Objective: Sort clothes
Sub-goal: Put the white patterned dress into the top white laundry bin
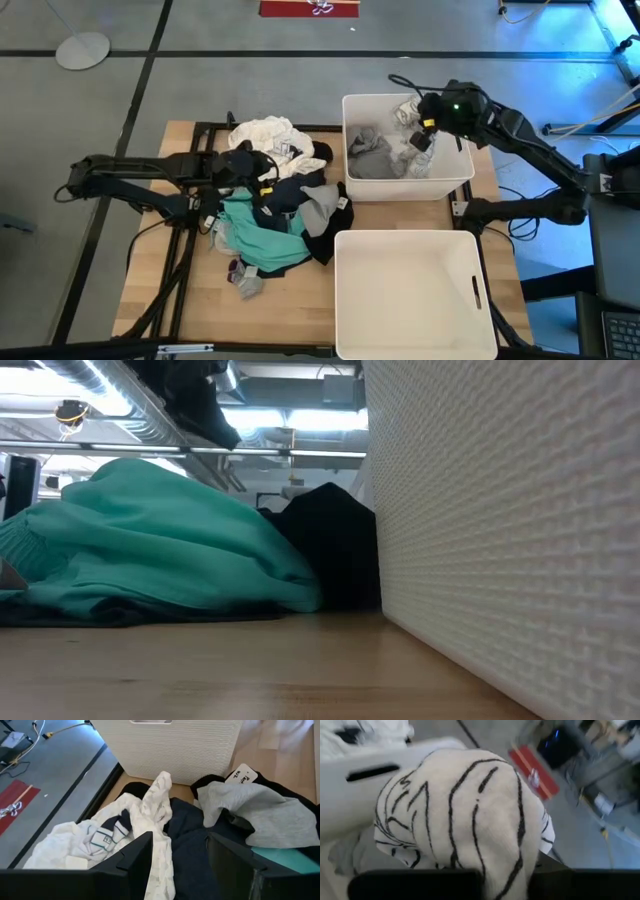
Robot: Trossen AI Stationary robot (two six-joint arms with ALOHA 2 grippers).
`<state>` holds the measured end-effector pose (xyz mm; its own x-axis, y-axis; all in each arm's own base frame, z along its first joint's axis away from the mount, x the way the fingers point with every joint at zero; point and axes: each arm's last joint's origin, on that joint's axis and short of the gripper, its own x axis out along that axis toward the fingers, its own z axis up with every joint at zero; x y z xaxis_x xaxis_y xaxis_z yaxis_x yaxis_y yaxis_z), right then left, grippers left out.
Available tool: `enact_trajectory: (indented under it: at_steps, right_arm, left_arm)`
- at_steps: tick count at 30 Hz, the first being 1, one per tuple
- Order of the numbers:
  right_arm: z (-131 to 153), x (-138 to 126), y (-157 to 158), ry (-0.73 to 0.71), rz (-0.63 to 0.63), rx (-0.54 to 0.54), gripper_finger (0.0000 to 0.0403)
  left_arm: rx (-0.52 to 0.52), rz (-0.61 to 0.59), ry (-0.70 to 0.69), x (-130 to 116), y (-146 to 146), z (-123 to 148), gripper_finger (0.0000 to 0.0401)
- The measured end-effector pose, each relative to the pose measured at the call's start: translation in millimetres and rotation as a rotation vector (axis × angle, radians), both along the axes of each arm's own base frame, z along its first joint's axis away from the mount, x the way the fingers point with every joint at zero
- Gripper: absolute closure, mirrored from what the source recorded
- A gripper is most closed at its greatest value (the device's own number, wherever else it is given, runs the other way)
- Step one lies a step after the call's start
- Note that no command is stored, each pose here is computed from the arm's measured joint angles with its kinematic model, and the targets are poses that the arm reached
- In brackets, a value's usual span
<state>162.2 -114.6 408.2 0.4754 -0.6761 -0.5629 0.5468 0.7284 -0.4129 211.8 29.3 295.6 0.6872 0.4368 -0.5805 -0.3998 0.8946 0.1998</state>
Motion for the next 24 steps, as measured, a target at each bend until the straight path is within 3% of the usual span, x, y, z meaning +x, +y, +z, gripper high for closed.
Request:
enact_trajectory:
  at_steps: [5,10,18,24]
  right_arm:
    - [-26,1,-7,0.023,-0.072,0.082,0.0363]
    - [-44,5,-10,0.066,-0.065,0.092,0.0353]
    - [-54,11,-13,0.158,-0.056,0.167,0.0247]
    - [-31,5,-8,0.158,-0.066,0.218,0.0171]
  left_arm:
    - [0.005,-0.004,0.006,1,0,-9,0.0223]
    - [0.015,-0.011,-0.003,1,0,-8,0.0223]
    - [-0.030,-0.051,-0.010,2,-1,-9,0.0223]
    - [-0.039,-0.050,-0.012,2,-2,-9,0.0223]
